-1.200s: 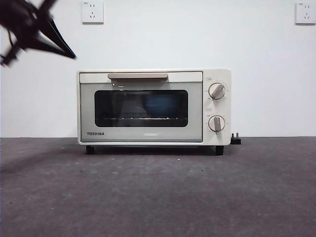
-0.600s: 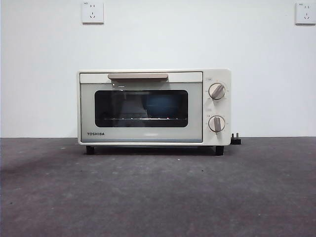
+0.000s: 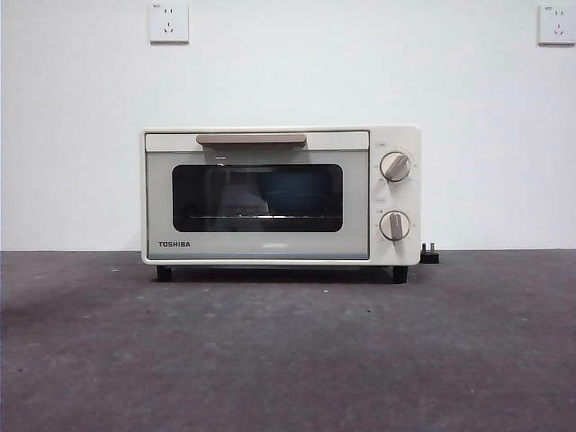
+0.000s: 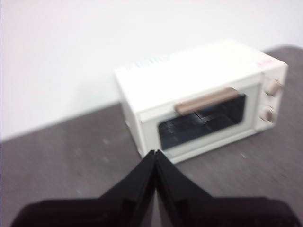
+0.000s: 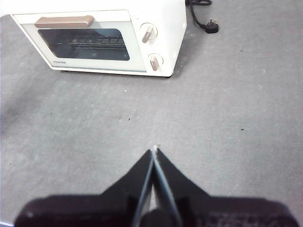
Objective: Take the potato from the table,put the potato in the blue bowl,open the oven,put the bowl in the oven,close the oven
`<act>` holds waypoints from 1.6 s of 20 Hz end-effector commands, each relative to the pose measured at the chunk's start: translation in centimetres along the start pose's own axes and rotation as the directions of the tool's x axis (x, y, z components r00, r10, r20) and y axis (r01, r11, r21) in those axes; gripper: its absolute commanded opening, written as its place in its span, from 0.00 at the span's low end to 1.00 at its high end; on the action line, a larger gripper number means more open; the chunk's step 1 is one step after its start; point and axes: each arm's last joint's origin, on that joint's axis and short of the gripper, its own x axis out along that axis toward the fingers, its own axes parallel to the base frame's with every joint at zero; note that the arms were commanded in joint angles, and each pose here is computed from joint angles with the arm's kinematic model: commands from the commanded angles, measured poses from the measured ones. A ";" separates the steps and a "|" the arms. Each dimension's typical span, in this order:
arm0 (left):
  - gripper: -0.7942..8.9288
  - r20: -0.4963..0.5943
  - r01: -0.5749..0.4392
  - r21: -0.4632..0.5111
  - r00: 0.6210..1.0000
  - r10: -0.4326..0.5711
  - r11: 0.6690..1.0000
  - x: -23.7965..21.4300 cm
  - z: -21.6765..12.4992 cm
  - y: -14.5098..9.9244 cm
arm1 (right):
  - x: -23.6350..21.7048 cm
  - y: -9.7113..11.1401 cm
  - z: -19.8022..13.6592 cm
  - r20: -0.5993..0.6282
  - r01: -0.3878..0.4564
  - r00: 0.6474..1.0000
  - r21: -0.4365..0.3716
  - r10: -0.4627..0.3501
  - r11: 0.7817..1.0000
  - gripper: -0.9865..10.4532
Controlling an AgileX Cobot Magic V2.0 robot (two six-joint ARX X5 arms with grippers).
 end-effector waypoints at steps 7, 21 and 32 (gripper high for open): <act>0.08 0.210 -0.145 -0.039 0.966 0.150 0.989 1.5 -14.6 -1.3 | 0.1 0.0 -0.1 -0.002 0.003 1.000 0.004 -0.003 1.000 0.09; 0.08 -0.010 -0.263 -0.084 0.965 0.263 0.961 3.4 -22.5 -1.8 | 0.1 0.0 -0.1 -0.002 0.003 1.000 0.005 -0.003 1.000 0.09; 0.08 -0.001 -0.262 -0.121 0.965 0.264 0.957 3.4 -22.4 -1.8 | 0.1 0.0 -0.1 -0.002 0.003 1.000 0.004 -0.003 1.000 0.09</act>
